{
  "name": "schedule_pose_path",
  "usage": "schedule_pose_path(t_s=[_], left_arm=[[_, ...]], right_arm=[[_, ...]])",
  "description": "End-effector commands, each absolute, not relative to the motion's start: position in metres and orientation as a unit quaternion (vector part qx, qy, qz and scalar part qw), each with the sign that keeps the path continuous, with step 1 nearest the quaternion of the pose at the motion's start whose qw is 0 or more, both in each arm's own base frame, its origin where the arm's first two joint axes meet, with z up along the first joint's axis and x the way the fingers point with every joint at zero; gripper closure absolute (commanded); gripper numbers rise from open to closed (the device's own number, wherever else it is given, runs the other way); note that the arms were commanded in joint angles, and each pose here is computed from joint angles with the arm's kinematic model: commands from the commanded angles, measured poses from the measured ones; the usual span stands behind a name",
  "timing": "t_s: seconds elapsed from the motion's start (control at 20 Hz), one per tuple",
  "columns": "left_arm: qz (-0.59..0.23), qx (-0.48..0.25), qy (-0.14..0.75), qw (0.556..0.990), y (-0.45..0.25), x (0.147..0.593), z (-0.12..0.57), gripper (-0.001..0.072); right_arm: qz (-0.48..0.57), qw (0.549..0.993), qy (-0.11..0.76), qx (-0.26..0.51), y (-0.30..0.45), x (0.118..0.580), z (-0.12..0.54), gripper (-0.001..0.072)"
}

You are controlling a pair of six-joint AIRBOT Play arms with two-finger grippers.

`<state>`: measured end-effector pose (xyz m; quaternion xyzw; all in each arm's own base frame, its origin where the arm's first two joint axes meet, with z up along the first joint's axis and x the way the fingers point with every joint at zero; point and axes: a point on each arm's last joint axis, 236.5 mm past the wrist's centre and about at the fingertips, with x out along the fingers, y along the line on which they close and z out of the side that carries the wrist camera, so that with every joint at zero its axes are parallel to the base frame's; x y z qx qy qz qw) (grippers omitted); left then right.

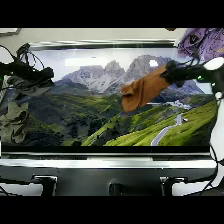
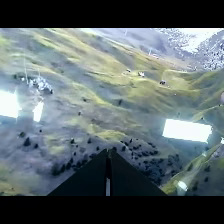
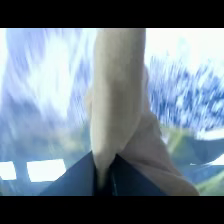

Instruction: Fold the clothes and pants, and hang the long-sleeved shirts on hangers.

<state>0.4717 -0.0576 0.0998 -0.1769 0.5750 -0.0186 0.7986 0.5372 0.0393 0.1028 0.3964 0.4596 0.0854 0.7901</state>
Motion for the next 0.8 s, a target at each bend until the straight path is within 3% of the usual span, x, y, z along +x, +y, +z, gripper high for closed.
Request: schedule_pose_path(t_s=[0.0,0.25,0.45,0.75], left_arm=[[-0.018,-0.175,0.584,0.793,-0.058,0.467,0.098,0.0690],[-0.018,-0.174,0.592,0.787,-0.058,0.463,0.096,0.0690],[-0.018,-0.173,0.596,0.784,-0.058,0.460,0.096,0.0690],[-0.018,-0.171,0.604,0.778,-0.058,0.456,0.094,0.0689]], right_arm=[[0.030,0.806,0.395,0.440,-0.014,0.554,0.153,0.0688],[-0.044,0.819,0.302,0.485,-0.098,0.563,0.198,0.0688],[-0.122,0.817,0.272,0.493,-0.166,0.544,0.205,0.0687],[-0.291,0.773,0.371,0.424,-0.244,0.451,0.156,0.0687]])
